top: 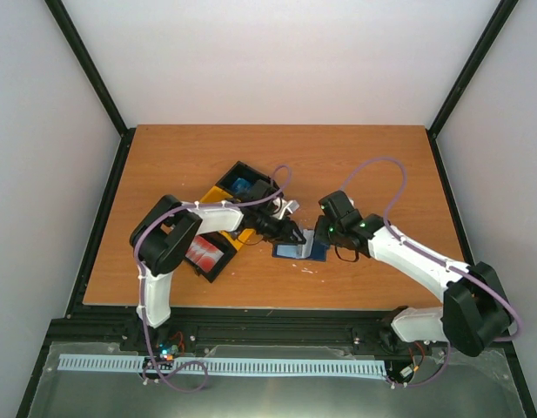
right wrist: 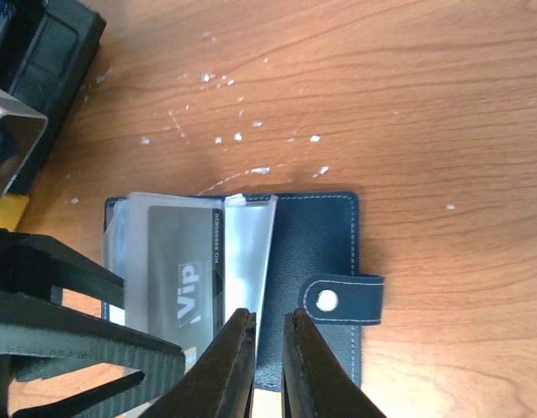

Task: Put the credit cards into the card holder
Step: Turn over the card slot in the card holder, then pick up the credit card from the storage box.

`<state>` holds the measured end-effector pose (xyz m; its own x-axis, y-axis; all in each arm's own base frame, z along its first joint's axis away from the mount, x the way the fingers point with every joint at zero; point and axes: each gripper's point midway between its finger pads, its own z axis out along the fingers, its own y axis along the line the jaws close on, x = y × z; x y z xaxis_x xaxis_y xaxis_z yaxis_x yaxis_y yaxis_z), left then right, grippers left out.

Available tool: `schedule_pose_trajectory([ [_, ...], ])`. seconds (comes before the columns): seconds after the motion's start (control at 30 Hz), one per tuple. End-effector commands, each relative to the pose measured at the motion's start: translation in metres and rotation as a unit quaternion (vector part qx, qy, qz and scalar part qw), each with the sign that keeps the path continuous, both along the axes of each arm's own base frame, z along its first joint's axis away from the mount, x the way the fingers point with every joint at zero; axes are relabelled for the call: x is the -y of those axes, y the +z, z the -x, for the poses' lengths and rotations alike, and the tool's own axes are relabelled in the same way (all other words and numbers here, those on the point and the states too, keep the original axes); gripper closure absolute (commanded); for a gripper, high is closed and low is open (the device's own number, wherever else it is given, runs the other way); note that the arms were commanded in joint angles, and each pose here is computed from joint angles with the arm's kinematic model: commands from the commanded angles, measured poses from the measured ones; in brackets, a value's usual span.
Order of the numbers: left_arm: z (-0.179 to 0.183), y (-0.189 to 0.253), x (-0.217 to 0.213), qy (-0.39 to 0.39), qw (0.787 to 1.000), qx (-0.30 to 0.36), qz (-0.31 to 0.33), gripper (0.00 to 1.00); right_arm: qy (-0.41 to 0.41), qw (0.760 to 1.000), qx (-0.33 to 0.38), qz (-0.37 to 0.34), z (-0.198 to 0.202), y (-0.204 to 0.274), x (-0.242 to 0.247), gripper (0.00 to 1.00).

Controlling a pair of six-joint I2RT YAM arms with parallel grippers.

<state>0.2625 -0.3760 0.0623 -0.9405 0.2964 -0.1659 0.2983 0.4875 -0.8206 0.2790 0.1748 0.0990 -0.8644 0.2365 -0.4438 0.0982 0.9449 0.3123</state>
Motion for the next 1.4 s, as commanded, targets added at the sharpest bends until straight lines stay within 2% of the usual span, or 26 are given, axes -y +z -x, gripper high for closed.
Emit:
schedule_pose_trajectory([
  [0.0, -0.006, 0.019, 0.028, -0.040, 0.998, 0.042, 0.040, 0.64, -0.040, 0.999, 0.019, 0.022, 0.002, 0.011, 0.019, 0.88],
  [0.23, 0.001, 0.009, 0.043, -0.056, 0.997, 0.041, 0.030, 0.61, -0.072, 0.996, 0.038, 0.024, 0.009, 0.020, 0.035, 0.87],
  [0.6, 0.004, 0.021, 0.045, -0.063, 0.996, 0.048, 0.045, 0.49, -0.041, 0.997, 0.055, -0.028, 0.011, 0.032, 0.019, 0.80],
  [0.7, 0.000, 0.022, 0.042, -0.054, 0.996, 0.063, 0.029, 0.50, -0.039, 0.998, 0.050, -0.029, 0.012, 0.029, 0.018, 0.81],
  [0.87, -0.015, 0.035, 0.027, -0.012, 0.993, 0.115, -0.017, 0.58, -0.015, 0.998, 0.039, -0.045, 0.013, 0.023, 0.007, 0.88],
  [1.03, -0.027, 0.035, 0.005, 0.039, 0.986, 0.142, -0.080, 0.64, 0.011, 0.999, -0.028, -0.044, 0.019, -0.010, -0.008, 0.89],
  [1.2, -0.031, 0.028, -0.024, 0.089, 0.976, 0.150, -0.133, 0.64, 0.035, 0.996, -0.076, -0.015, 0.022, -0.035, -0.013, 0.82],
  [1.37, -0.037, 0.057, -0.044, 0.115, 0.970, 0.176, -0.124, 0.59, 0.050, 0.993, -0.104, 0.017, 0.021, -0.054, -0.012, 0.67],
])
